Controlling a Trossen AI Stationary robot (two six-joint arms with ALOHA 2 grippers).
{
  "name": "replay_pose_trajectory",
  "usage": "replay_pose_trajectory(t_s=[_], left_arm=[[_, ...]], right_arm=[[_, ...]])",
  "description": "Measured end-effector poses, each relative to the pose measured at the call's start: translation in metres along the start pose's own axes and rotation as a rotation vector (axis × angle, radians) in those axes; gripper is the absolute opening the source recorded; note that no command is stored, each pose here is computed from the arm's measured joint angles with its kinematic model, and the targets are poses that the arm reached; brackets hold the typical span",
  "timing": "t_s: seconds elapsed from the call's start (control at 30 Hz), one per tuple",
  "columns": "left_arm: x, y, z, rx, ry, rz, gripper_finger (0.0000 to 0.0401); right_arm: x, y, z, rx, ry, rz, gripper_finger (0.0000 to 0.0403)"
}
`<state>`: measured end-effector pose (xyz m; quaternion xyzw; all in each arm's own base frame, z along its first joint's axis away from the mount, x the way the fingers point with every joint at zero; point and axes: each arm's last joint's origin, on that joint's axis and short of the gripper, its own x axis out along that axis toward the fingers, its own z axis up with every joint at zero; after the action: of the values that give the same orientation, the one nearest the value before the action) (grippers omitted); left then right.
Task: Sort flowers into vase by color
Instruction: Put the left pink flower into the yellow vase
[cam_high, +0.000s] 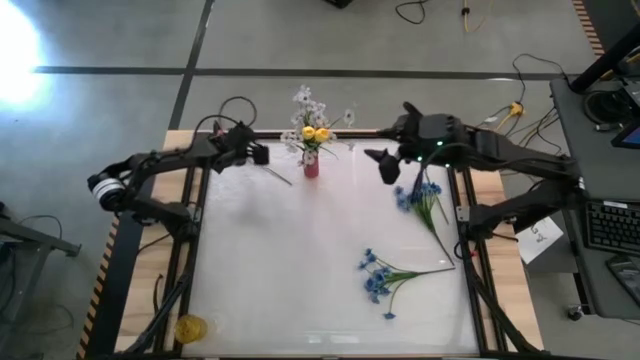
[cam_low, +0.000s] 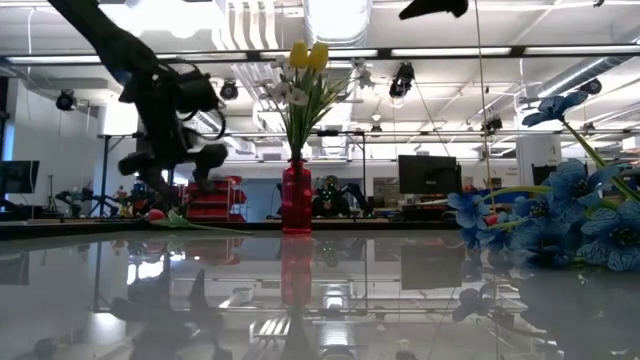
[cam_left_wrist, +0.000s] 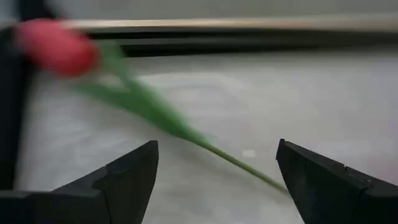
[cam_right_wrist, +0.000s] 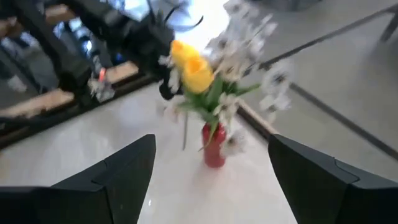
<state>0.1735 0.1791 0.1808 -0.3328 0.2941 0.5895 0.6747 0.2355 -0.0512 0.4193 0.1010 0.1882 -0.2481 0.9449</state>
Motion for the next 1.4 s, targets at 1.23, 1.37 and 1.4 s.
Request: replay_pose_trajectory(t_s=[1.23,1.37,1.4], left_arm=[[0.02,-0.013,0.057,-0.27,0.006,0.115,0.0005],[-0.036,-0.025,0.048,-0.149,-0.192,-0.134,0.0002],[-0.051,-0.027,0.043,-0.098,-0.241,-0.198,0.0001]], right_arm=[[-0.043,0.015,-0.017,-0.051,0.088,0.106,0.0263],[-0.049,0.013,-0.016,-0.076,0.071,0.112,0.0257],[-0.05,0.013,-0.016,-0.084,0.064,0.116,0.0256]])
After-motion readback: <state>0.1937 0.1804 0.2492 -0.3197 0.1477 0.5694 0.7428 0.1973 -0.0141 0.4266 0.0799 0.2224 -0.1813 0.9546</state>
